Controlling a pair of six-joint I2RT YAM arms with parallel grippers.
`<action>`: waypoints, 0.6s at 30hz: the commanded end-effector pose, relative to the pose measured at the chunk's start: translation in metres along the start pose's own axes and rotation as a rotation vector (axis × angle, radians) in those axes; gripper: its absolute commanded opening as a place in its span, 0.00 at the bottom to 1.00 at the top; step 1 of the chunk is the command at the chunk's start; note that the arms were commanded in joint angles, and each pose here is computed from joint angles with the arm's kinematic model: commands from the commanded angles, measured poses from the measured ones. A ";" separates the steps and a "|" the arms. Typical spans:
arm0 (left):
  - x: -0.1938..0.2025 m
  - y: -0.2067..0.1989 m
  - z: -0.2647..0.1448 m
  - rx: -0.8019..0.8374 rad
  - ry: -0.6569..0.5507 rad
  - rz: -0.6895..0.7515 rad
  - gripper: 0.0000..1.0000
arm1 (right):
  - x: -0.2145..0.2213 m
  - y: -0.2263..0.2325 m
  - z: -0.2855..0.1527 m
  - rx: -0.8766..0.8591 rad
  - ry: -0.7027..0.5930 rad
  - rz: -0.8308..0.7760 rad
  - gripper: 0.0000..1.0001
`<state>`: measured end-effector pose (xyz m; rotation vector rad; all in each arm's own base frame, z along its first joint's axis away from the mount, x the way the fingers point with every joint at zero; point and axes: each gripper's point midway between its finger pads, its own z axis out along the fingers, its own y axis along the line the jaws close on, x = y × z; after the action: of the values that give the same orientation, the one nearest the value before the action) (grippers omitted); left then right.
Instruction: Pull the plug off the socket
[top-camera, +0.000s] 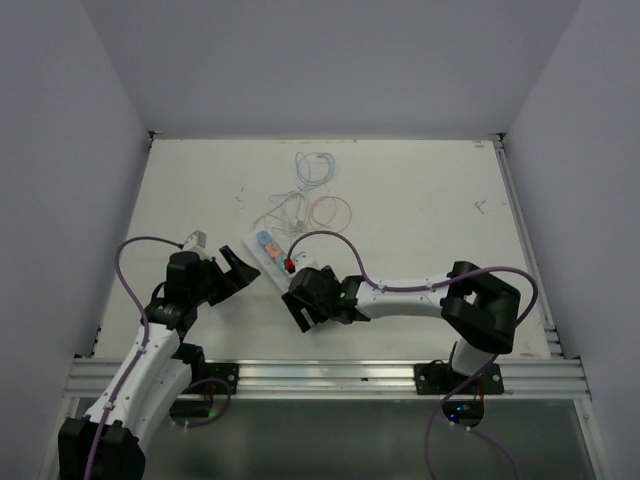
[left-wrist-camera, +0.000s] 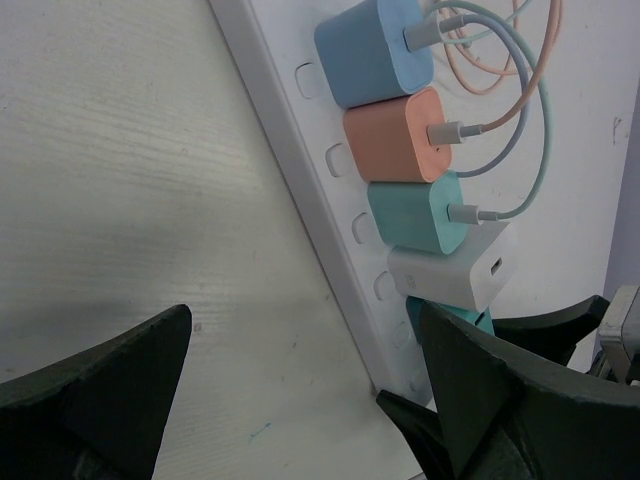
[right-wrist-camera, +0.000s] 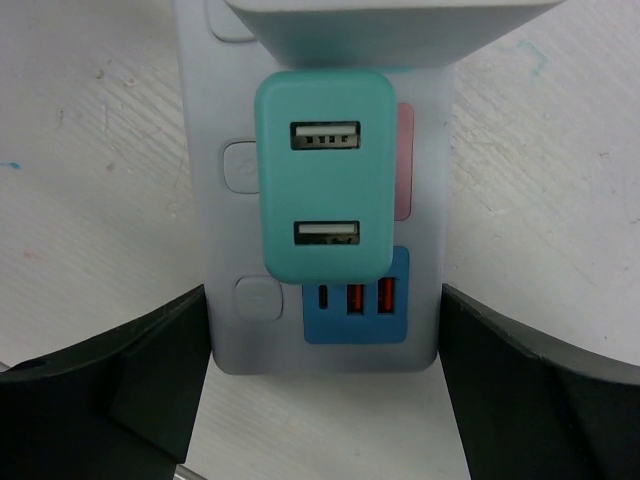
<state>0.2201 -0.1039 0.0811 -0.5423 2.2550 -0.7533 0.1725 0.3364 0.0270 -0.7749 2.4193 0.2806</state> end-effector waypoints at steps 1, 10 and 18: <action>0.000 -0.007 0.003 0.045 -0.007 -0.021 0.99 | 0.001 -0.006 0.003 0.047 -0.011 0.025 0.89; 0.004 -0.012 0.004 0.074 0.009 -0.045 0.99 | -0.005 0.003 -0.004 -0.012 -0.043 0.062 0.40; 0.022 -0.016 0.010 0.117 0.051 -0.106 0.99 | -0.015 0.024 -0.012 -0.159 -0.107 0.231 0.00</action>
<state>0.2122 -0.1198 0.0683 -0.5996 2.2616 -0.8748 0.1662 0.3385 0.0253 -0.6574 2.4282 0.3968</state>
